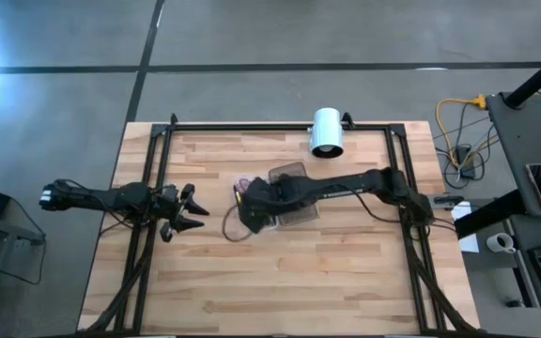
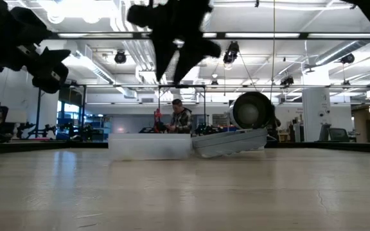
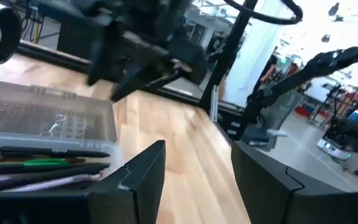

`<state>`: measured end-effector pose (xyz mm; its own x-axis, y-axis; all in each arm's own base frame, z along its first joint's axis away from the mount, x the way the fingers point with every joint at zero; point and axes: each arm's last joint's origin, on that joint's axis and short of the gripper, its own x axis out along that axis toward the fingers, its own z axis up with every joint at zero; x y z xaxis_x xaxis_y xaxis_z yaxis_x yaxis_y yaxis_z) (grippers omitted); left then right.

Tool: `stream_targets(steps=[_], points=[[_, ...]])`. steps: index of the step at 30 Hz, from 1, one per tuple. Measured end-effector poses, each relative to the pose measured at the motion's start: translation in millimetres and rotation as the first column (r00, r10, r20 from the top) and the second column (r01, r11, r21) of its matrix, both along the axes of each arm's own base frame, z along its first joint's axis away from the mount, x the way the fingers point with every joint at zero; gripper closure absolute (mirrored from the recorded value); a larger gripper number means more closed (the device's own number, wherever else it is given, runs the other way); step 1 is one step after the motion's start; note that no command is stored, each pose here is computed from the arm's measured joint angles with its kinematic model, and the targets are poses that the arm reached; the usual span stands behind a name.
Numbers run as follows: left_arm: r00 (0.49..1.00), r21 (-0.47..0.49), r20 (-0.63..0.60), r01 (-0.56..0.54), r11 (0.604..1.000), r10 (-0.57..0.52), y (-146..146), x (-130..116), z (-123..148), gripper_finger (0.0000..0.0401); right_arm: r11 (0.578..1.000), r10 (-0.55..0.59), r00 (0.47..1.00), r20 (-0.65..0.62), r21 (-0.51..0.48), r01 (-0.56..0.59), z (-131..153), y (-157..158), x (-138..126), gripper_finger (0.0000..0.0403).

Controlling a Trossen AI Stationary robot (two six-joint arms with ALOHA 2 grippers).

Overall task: Pick & place school supplies into a supply box
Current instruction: Close the black supply box

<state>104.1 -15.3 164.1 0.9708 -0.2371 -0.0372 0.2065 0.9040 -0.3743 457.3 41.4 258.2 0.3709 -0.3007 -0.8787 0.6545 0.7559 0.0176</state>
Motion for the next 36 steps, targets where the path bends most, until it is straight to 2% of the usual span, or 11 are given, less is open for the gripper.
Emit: stream_targets(steps=[3,4,9,13,16,20,23,27,29,33,36], points=[[0.999,0.137,0.039,-0.039,0.99,0.034,1,2,1,0.0232,0.999,-0.024,0.991,-0.129,-0.027,0.021,-1,12,-17,0.0222],[0.998,0.147,0.045,-0.053,0.988,0.047,1,3,2,0.0232,0.999,-0.044,0.985,-0.169,-0.034,0.039,-2,14,-23,0.0223],[0.997,-0.063,0.049,-0.055,0.997,0.058,1,3,19,0.0232,0.977,-0.211,0.939,-0.272,-0.069,0.2,8,25,-52,0.0223],[0.989,-0.13,0.132,-0.044,0.991,0.061,2,0,40,0.0232,0.95,-0.311,0.906,-0.288,-0.085,0.3,10,40,-73,0.0223],[0.988,-0.23,0.143,-0.027,0.973,0.062,2,-2,53,0.0232,0.92,-0.39,0.881,-0.268,-0.082,0.383,10,51,-94,0.0223],[0.983,-0.292,0.175,-0.007,0.956,0.061,2,-5,70,0.0232,0.848,-0.525,0.817,-0.239,-0.063,0.526,5,65,-130,0.0223],[0.979,-0.295,0.193,-0.006,0.956,0.066,3,-6,79,0.0232,0.753,-0.652,0.738,-0.172,-0.035,0.657,1,71,-158,0.0223],[0.961,-0.322,0.207,-0.111,0.94,0.184,6,-6,92,0.0232,0.631,-0.772,0.632,-0.073,0.032,0.775,-4,71,-187,0.0223],[0.964,-0.319,0.184,-0.127,0.939,0.193,6,-3,95,0.0232,0.596,-0.8,0.599,-0.034,0.077,0.799,-10,68,-196,0.0223],[0.981,-0.27,-0.023,-0.19,0.944,0.191,4,10,92,0.0232,0.564,-0.818,0.575,-0.004,0.189,0.804,-31,58,-207,0.0223],[0.949,-0.213,-0.256,-0.242,0.947,0.185,3,25,84,0.0232,0.496,-0.859,0.513,0.012,0.273,0.824,-54,48,-216,0.0223]])
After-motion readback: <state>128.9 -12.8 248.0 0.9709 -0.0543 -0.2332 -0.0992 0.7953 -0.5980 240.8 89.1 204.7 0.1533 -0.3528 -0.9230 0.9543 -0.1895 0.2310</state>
